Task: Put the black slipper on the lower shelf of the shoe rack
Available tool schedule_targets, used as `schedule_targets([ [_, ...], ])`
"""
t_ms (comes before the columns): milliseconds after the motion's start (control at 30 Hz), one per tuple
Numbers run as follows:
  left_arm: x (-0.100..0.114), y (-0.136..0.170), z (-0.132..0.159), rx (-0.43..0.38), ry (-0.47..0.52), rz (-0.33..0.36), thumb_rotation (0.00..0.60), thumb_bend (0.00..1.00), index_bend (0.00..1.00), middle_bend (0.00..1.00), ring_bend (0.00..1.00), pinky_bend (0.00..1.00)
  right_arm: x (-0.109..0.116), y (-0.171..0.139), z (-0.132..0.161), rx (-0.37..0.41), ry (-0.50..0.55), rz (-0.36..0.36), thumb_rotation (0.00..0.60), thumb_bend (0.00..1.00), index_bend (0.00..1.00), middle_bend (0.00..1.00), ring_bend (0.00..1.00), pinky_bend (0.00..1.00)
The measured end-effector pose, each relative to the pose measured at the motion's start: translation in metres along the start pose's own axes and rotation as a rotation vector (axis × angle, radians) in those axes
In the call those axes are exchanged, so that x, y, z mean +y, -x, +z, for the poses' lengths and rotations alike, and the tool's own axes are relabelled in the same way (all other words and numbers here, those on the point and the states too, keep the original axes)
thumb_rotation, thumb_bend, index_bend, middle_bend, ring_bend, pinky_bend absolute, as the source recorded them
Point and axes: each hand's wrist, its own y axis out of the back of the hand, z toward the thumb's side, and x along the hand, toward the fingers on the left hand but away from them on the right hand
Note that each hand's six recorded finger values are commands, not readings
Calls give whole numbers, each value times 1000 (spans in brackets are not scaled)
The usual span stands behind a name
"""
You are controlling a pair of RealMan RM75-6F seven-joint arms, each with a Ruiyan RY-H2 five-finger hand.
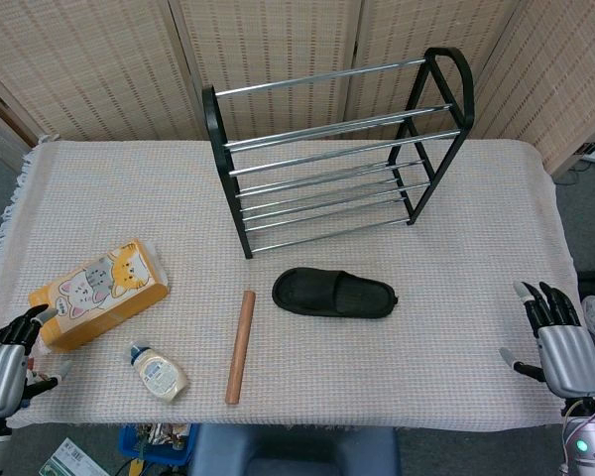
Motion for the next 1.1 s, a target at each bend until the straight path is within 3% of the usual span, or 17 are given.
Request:
schedule_targets([
  [467,1,4,-5,11,4,-2,600,229,216,178,212,293,-12,12,12,30,-10,55,600,119,0,89,0,49],
  [633,0,7,-7,18,8,-9,600,229,216,178,212,293,-29,32,32,84,-17,136,600,120,0,89,0,49],
  [767,-2,10,-11,22,8,-28,600,229,216,178,212,293,-46,52,52,125,-2,216,600,203,0,89,0,49],
  [1000,-2,15,-19,33,5,-36,600,228,216,178,212,293,-79,95,91,154,64,395,600,204,0,89,0,49],
  [1100,-3,16,-22,35,-1,-43,600,229,217,178,212,293,-89,115,110,167,81,440,600,205,0,89,0,49],
])
